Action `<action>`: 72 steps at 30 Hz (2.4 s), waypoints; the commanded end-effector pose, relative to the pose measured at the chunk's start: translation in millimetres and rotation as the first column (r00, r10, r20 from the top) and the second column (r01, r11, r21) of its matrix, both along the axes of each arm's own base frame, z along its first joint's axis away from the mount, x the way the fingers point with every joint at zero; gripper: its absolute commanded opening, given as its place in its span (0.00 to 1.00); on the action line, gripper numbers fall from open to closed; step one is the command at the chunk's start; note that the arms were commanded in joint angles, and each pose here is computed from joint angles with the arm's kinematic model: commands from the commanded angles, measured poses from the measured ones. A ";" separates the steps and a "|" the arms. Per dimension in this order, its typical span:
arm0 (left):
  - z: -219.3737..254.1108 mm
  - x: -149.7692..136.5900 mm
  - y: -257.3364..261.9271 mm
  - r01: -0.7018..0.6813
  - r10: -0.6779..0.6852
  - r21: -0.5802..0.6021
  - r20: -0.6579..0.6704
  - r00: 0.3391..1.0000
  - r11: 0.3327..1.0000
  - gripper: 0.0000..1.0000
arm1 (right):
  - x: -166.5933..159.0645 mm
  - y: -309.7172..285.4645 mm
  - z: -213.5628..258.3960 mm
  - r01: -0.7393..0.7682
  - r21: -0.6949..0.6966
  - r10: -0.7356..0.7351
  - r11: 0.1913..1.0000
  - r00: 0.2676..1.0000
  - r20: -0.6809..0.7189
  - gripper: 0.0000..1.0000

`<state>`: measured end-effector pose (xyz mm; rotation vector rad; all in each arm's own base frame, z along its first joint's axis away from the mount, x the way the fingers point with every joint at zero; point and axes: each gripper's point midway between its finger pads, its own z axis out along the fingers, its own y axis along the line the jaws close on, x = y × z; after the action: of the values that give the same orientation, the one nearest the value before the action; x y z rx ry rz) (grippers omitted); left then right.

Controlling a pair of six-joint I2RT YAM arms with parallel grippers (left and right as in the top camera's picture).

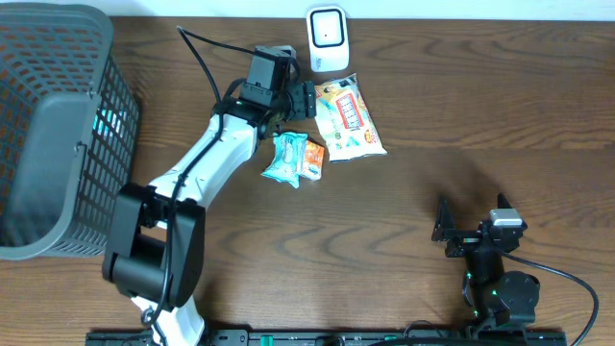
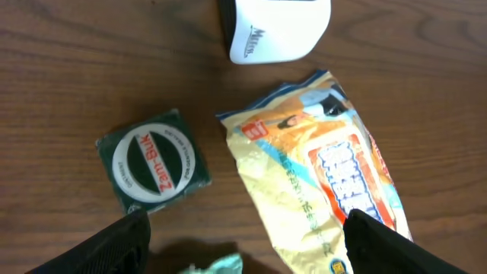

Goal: Scan the item barcode

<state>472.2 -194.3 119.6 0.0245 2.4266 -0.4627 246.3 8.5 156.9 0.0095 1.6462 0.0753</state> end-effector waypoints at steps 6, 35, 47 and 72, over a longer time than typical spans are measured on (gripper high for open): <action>95.7 -52.4 33.6 -0.006 0.005 0.020 0.054 0.999 1.000 0.96 | -0.4 3.1 -0.6 -0.013 0.014 0.013 1.000 1.000 -0.001 0.99; 138.4 -199.9 120.3 -0.111 0.134 0.215 -0.096 0.986 0.970 0.98 | -0.4 3.2 -0.6 -0.014 0.014 0.014 1.000 1.000 -0.001 0.99; 133.8 -206.8 122.4 -0.104 0.136 0.228 -0.128 0.982 0.968 0.98 | -0.4 3.2 -0.6 -0.014 0.014 0.014 1.000 1.000 -0.001 0.99; 126.9 -222.1 126.4 -0.087 0.135 0.249 -0.186 0.973 0.965 0.98 | -0.4 3.1 -0.6 -0.013 0.014 0.013 1.000 1.000 -0.001 0.99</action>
<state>252.0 -71.0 244.7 -0.0672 2.6558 -0.1393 246.3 8.5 156.9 0.0095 1.6462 0.0753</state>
